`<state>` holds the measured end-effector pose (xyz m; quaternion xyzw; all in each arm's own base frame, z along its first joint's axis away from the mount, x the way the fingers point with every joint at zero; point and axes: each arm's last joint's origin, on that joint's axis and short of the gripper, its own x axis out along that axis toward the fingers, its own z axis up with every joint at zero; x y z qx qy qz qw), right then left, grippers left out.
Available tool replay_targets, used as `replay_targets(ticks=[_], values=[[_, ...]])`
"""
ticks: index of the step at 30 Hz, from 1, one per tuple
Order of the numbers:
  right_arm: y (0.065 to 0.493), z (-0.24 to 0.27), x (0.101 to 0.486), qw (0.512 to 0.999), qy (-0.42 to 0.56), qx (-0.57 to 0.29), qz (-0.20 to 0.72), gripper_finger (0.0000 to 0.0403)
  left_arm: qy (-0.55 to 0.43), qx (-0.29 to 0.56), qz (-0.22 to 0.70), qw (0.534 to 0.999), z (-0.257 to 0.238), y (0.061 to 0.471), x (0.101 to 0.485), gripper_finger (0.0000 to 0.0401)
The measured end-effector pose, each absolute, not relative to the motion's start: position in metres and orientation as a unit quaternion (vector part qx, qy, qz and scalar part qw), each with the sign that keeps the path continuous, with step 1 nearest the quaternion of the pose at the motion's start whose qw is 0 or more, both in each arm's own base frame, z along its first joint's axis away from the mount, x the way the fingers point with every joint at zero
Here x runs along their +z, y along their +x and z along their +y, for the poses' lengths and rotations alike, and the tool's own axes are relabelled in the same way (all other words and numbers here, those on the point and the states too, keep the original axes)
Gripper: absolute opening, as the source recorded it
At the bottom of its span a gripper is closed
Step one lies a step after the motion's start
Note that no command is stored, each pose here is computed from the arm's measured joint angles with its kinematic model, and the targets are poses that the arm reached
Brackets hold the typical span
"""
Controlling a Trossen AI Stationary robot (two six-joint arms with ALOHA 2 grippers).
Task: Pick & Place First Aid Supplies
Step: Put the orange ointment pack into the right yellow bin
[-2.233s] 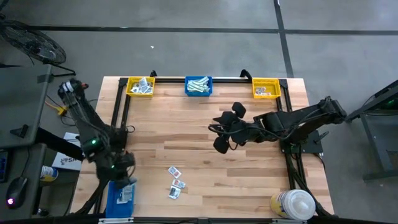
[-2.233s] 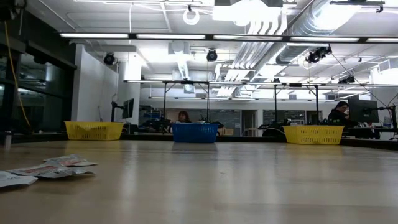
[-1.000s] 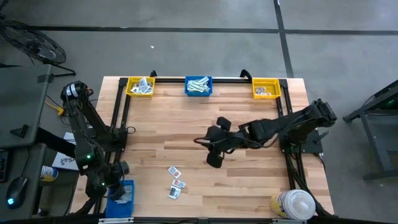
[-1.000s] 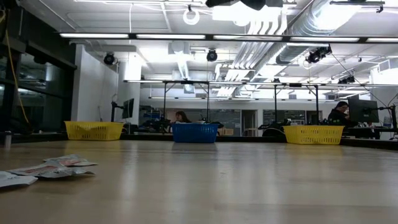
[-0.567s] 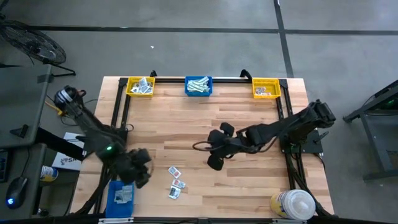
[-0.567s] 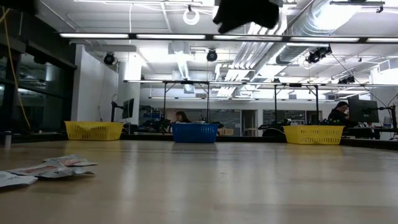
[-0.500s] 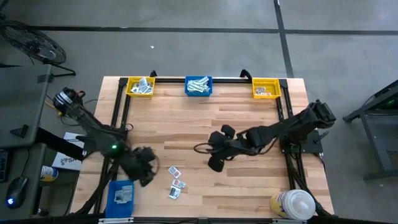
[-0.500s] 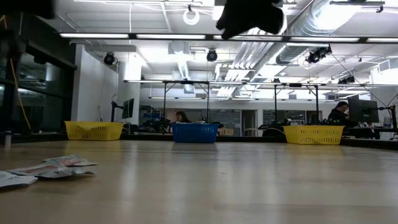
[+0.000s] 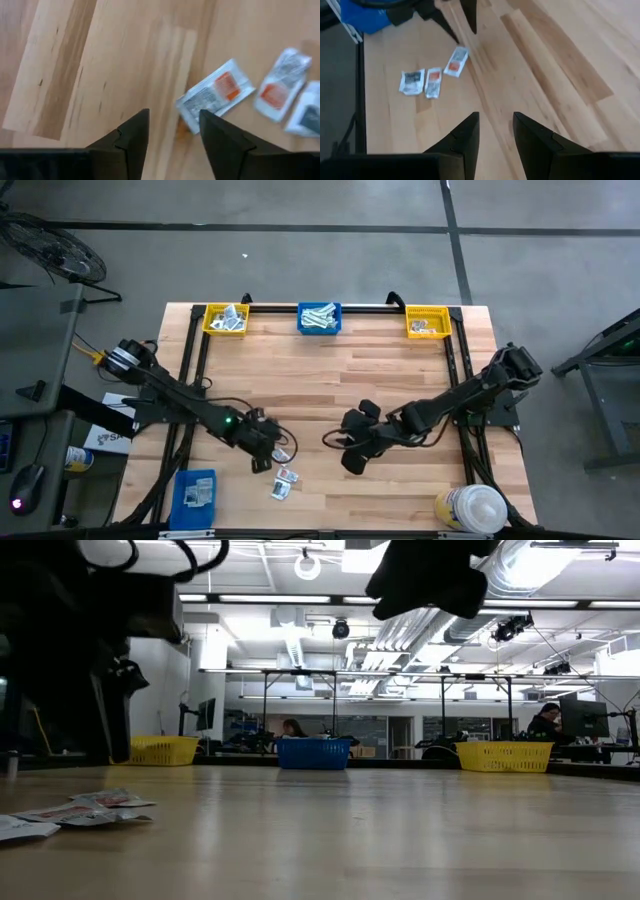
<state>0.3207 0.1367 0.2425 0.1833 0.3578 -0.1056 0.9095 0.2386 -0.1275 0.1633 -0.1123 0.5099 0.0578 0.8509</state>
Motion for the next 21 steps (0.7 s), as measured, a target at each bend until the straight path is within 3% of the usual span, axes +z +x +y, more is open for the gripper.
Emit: replay_targets(ticks=[5,11,21], values=[[0.3168,0.1428,0.2411,0.909,0.182,-0.107,0.360,0.0113,-0.102,0.058,0.520,0.846,-0.1289,0.2399,0.1564,0.0124],[0.3152,0.1454,0.2413,0.912,0.177,-0.117,0.352,0.0113,-0.111,0.033,0.517,0.848,-0.1314,0.2415,0.1583,0.0011],[0.3152,0.1448,0.2415,0.913,0.175,-0.130,0.344,0.0113,-0.111,0.011,0.500,0.859,-0.1334,0.2444,0.1587,0.0002]])
